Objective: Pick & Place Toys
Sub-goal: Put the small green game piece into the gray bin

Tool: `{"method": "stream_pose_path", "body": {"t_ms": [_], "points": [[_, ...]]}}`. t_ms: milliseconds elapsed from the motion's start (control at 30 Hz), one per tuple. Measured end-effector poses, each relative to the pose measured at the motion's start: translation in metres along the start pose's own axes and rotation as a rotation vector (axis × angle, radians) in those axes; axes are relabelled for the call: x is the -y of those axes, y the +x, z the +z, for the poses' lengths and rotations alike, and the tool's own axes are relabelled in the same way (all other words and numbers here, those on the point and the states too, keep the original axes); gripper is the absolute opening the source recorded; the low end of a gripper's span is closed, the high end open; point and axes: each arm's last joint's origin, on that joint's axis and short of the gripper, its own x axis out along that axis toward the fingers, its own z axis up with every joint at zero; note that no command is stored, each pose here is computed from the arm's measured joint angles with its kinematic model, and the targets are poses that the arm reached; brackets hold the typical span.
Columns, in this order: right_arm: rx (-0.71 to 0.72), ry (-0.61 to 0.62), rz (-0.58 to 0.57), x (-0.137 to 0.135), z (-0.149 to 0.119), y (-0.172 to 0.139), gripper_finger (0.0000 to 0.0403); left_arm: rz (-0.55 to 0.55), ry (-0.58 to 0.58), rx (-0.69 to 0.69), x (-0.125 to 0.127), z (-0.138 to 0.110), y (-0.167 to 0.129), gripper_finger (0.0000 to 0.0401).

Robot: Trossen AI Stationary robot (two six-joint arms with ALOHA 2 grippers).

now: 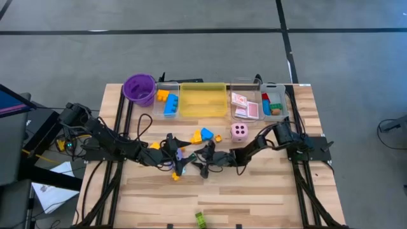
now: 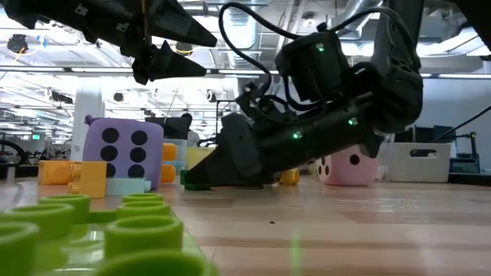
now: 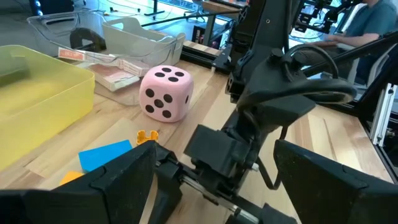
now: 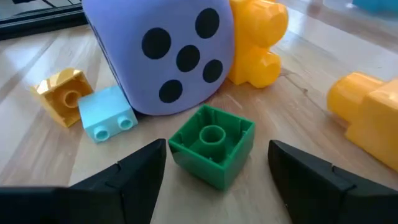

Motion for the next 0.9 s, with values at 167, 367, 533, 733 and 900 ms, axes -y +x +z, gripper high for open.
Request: {"method": "stream_pose_path", "body": {"t_ms": [167,367,533,733,900], "points": [[-0.025,-0.006,-0.01,-0.0034,0.004,0.0054,0.0276,0.0,0.0,0.0,0.0,0.0,0.0,0.0317],[-0.033,-0.002,-0.012,-0.0054,0.0069,0.0084,0.0276,0.001,0.0,0.0,0.0,0.0,0.0,0.0317],[-0.057,0.067,-0.056,-0.0016,0.0071,0.0099,0.0275,0.001,-0.001,0.001,0.0,0.0001,0.0,0.0317],[-0.09,0.121,-0.083,0.0032,0.005,0.0105,0.0241,0.001,-0.001,0.001,0.0,0.0001,0.0,0.0317],[-0.093,0.113,-0.09,0.0002,0.0021,0.0089,0.0159,0.001,-0.001,0.001,0.0,0.0001,0.0,0.0317]]}}
